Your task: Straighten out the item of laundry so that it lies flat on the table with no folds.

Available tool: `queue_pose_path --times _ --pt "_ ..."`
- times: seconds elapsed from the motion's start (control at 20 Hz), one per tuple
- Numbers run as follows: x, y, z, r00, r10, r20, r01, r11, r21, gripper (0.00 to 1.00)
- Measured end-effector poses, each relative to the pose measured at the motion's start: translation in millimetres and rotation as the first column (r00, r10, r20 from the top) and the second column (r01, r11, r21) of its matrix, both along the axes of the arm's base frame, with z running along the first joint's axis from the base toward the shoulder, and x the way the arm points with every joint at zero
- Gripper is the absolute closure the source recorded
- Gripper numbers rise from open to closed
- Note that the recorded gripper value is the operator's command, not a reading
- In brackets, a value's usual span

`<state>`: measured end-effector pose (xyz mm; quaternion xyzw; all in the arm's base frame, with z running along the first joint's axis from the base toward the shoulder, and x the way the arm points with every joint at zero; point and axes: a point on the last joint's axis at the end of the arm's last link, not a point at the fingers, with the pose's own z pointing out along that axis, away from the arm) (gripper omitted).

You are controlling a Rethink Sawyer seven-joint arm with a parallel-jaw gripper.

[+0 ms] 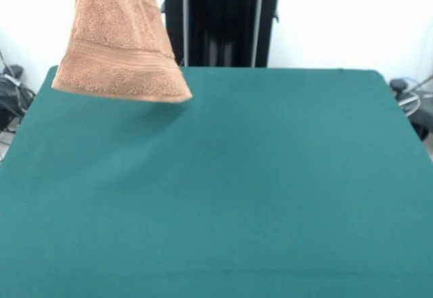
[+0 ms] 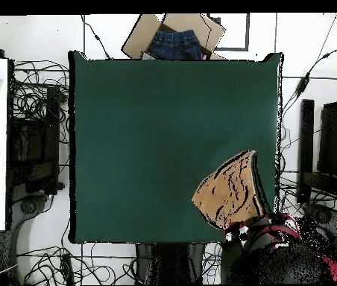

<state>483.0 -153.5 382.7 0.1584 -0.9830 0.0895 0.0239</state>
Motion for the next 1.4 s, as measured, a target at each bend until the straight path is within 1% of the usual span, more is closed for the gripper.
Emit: queue_pose_path --times 0.25,0.4,0.5,0.8,1.05,1.2,1.4 --pt "-5.3 -6.5 -0.6 1.000 -0.024 -0.001 0.024 1.000 0.002 1.00" --pt "-7.8 -15.0 -0.5 0.999 -0.044 0.000 0.044 0.999 0.002 1.00" --pt "-7.1 -18.1 0.2 0.999 -0.049 0.003 0.049 0.999 0.001 1.00" --pt "-0.7 -41.8 5.7 0.997 -0.080 0.021 0.080 0.997 -0.001 1.00" --pt "0.8 -61.2 6.1 0.994 -0.107 0.027 0.107 0.994 0.002 1.00" --pt "1.9 -64.7 4.0 0.994 -0.111 0.024 0.111 0.994 0.008 1.00" --pt "4.0 -62.0 -4.2 0.995 -0.101 0.009 0.101 0.995 0.020 1.00"
